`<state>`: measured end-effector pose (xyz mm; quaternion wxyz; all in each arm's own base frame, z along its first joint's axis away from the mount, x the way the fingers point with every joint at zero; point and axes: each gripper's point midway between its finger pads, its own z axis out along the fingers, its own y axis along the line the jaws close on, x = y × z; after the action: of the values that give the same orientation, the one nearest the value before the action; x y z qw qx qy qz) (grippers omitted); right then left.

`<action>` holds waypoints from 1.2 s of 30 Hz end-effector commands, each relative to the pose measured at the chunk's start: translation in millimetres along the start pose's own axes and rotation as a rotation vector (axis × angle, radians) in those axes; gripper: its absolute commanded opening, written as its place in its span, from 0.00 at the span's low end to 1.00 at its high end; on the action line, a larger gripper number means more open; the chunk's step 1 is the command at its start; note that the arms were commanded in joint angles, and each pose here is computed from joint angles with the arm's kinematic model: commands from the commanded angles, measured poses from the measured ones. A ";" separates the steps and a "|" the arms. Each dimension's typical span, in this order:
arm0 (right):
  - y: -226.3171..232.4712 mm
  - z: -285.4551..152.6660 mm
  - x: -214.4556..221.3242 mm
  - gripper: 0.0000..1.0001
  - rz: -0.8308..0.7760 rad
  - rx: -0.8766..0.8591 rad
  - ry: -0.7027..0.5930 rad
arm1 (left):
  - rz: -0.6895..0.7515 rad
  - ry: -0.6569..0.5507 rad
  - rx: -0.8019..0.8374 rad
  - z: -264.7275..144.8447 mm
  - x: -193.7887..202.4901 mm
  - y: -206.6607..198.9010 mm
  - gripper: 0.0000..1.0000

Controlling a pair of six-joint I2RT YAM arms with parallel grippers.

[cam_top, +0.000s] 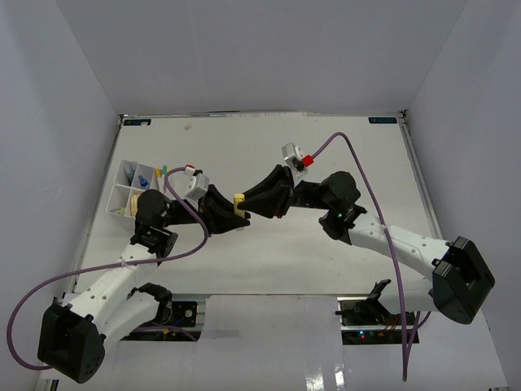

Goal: Sort the stationery into containers
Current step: Close the pen cap on the pen.

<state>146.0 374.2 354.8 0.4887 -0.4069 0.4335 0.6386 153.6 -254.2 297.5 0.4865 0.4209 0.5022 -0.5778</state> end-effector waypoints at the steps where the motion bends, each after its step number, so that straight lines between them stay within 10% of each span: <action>1: -2.5 -5.9 45.4 0.08 0.113 -0.002 0.155 | 0.200 -0.082 0.002 4.6 -51.6 -6.5 0.00; 36: 6.0 -49.0 126.3 0.08 0.259 0.036 0.377 | 0.314 -0.155 -0.031 15.2 -109.5 1.4 0.00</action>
<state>156.6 363.9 346.8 0.5222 -0.4079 0.4491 0.5994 165.2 -262.4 300.0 0.4598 0.4404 0.5164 -0.5728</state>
